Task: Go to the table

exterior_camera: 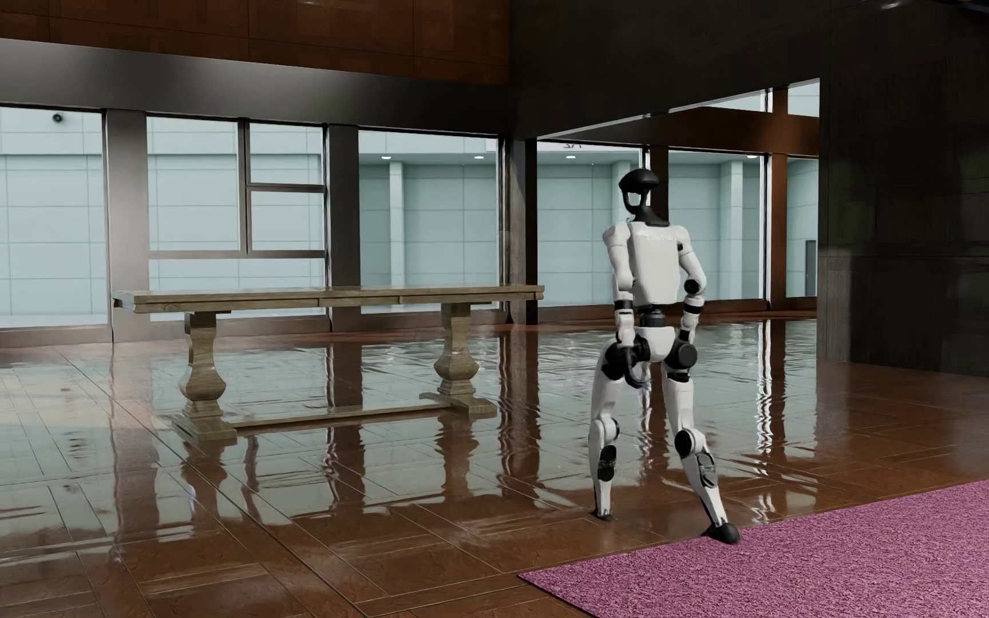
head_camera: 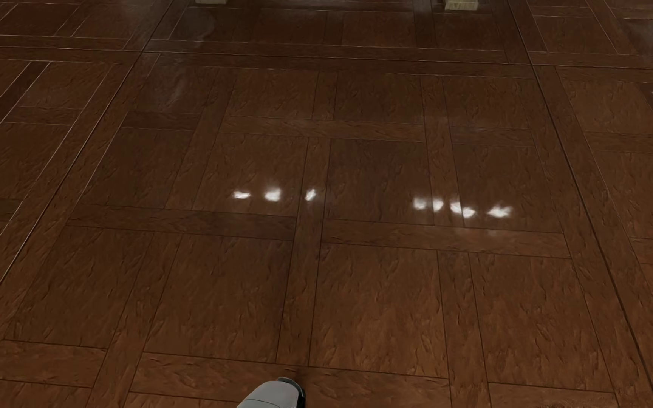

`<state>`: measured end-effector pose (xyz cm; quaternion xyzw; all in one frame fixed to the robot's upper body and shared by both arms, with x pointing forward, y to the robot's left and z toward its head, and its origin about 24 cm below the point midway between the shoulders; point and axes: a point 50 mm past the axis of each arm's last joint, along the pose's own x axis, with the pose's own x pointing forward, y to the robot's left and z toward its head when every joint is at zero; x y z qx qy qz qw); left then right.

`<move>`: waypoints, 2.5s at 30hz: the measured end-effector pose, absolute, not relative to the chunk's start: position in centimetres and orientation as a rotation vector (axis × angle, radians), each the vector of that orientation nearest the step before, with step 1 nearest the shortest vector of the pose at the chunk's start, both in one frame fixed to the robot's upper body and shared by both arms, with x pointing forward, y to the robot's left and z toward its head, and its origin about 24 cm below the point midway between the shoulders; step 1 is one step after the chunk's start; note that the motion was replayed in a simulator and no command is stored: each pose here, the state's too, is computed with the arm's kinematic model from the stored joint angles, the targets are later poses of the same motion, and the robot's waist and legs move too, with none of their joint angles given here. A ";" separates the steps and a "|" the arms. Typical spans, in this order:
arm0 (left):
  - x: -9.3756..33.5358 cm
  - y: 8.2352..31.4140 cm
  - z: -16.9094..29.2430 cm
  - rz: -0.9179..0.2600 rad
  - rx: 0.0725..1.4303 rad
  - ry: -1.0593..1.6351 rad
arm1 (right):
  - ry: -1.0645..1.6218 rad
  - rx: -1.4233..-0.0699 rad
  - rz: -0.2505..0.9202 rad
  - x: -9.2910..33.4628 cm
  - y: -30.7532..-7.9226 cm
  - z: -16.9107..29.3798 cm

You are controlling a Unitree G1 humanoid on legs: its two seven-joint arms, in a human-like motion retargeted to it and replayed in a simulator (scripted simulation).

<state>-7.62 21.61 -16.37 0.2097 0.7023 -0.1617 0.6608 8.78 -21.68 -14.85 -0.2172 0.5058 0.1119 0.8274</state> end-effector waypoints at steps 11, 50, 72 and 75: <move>12.5 26.5 -12.6 -0.057 0.496 0.992 | 1.414 -0.469 0.437 -2.9 -19.2 -17.0; 7.1 28.7 -13.6 0.048 0.459 1.155 | 1.639 -0.495 0.317 -8.6 -23.3 -15.9; -9.4 23.2 -15.7 -0.192 0.403 1.649 | 1.023 -0.477 0.055 11.6 -26.2 -13.1; -9.5 23.1 -15.6 -0.173 0.383 1.640 | 0.822 -0.453 -0.066 16.9 -28.1 -9.7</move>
